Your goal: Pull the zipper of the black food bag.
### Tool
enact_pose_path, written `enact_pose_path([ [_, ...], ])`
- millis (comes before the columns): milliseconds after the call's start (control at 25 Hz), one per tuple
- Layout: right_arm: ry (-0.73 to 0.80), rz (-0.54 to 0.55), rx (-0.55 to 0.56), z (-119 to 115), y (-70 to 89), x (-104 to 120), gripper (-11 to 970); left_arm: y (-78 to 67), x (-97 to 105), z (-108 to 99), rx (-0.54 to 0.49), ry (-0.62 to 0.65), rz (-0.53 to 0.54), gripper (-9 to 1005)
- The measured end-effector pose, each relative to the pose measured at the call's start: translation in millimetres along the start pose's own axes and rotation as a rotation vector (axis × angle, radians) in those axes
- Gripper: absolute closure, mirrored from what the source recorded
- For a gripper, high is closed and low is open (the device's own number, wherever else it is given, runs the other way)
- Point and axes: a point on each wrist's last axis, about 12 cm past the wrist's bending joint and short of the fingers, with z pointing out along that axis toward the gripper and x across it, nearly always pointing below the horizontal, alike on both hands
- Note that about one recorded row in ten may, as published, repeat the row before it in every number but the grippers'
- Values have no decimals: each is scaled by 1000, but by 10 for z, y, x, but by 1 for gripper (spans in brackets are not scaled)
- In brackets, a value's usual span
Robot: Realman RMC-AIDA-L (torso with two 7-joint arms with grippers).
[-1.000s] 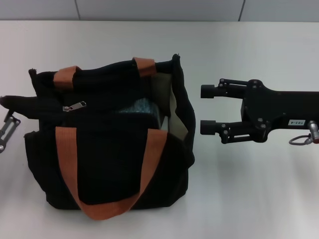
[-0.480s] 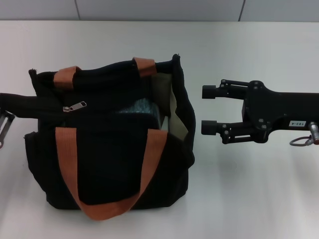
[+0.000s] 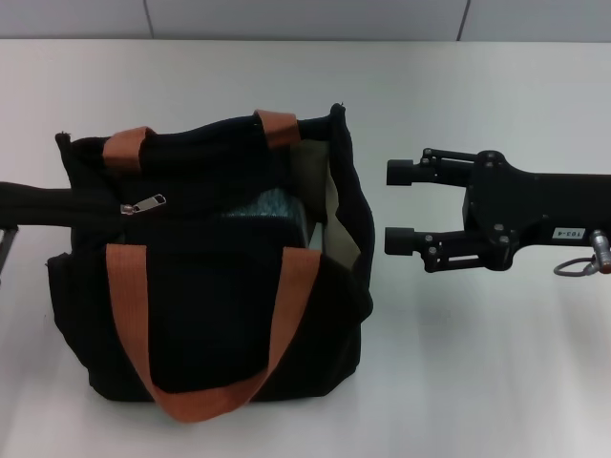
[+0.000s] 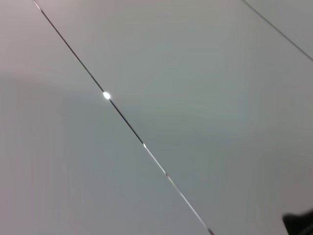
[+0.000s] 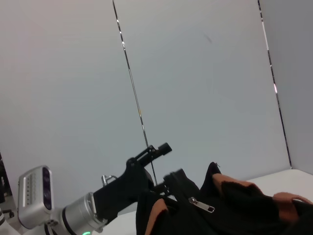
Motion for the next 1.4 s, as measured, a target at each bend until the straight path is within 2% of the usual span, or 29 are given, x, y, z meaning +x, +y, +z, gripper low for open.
enact_pose_path([
  [200, -4, -7, 3, 12, -6, -6, 185, -12, -14, 65, 22, -42, 80, 301],
  [240, -12, -7, 2, 19, -7, -13, 186, -37, -17, 124, 30, -56, 139, 302],
  [360, -20, -11, -6, 36, -6, -29, 188, -62, -19, 181, 35, -67, 199, 500],
  [520, -42, -26, -31, 79, -16, -113, 190, -78, -19, 246, 36, -81, 266, 588],
  [600, -18, -30, -61, 136, -52, -227, 191, -82, -22, 255, 35, -85, 298, 631],
  [640, 37, -32, -92, 222, -97, -374, 191, -89, -26, 256, 39, -89, 319, 653],
  [720, 65, -32, -102, 264, -115, -436, 193, -94, -29, 254, 42, -93, 326, 697],
  [800, 148, -53, -130, 406, -154, -637, 194, -104, -32, 259, 49, -97, 331, 741],
  [1000, 349, -129, -192, 779, -160, -1016, 196, -132, 13, 235, 82, -57, 336, 962],
  [1240, 490, -227, -212, 1235, -117, -1200, 200, -151, 63, 155, 96, 14, 378, 983],
  [1400, 505, -285, -178, 1396, -124, -1260, 202, -119, -22, 145, 39, -33, 383, 983],
])
